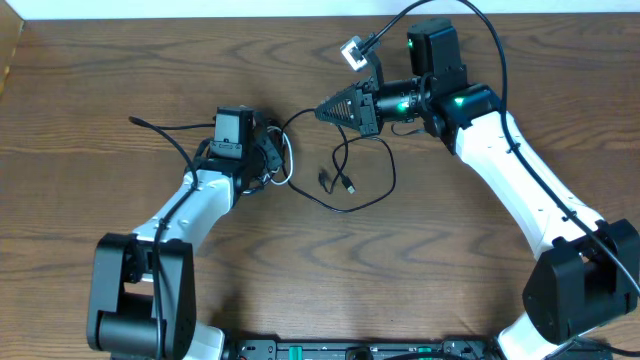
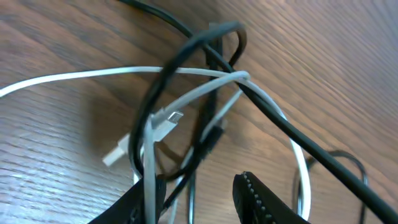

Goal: Untangle cables

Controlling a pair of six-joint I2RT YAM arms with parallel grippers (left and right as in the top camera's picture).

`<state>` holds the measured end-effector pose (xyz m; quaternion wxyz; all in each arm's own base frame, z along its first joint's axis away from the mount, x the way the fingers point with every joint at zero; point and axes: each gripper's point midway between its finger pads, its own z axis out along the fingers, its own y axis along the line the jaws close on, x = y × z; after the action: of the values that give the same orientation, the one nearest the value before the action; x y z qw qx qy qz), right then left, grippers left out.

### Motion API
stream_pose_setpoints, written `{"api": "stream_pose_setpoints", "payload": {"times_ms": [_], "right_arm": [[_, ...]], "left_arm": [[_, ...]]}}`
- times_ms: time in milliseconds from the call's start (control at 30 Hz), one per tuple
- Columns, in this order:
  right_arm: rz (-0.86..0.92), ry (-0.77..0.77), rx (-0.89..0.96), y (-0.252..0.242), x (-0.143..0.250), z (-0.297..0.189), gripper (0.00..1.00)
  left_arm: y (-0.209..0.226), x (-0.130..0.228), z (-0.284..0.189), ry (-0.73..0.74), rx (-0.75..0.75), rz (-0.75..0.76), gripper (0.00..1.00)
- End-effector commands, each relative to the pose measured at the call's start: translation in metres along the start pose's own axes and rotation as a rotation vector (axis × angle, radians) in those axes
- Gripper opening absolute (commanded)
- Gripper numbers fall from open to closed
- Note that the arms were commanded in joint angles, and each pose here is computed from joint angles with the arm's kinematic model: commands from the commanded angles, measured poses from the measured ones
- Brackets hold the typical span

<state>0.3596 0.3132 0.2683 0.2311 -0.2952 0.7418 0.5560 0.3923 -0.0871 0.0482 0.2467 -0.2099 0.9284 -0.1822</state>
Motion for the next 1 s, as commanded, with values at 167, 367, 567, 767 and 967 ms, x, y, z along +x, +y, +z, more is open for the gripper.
{"api": "stream_pose_setpoints", "payload": {"times_ms": [167, 367, 567, 767, 967], "right_arm": [[-0.007, -0.001, -0.027, 0.011, -0.002, -0.003, 0.01], [-0.014, 0.001, -0.026, 0.010, -0.001, -0.003, 0.01], [0.016, -0.033, 0.022, 0.003, -0.010, -0.013, 0.01], [-0.030, -0.094, 0.043, 0.022, -0.027, -0.038, 0.01], [-0.204, -0.182, 0.024, 0.076, -0.051, -0.063, 0.01]], "left_arm": [[0.026, 0.007, 0.016, 0.004, -0.107, -0.016, 0.11], [0.032, 0.010, 0.016, 0.015, -0.129, -0.020, 0.08], [0.057, 0.012, 0.011, 0.025, -0.226, -0.045, 0.07], [0.078, 0.009, 0.006, 0.041, -0.269, -0.096, 0.08], [0.082, 0.010, 0.005, 0.045, -0.276, -0.102, 0.07]]}}
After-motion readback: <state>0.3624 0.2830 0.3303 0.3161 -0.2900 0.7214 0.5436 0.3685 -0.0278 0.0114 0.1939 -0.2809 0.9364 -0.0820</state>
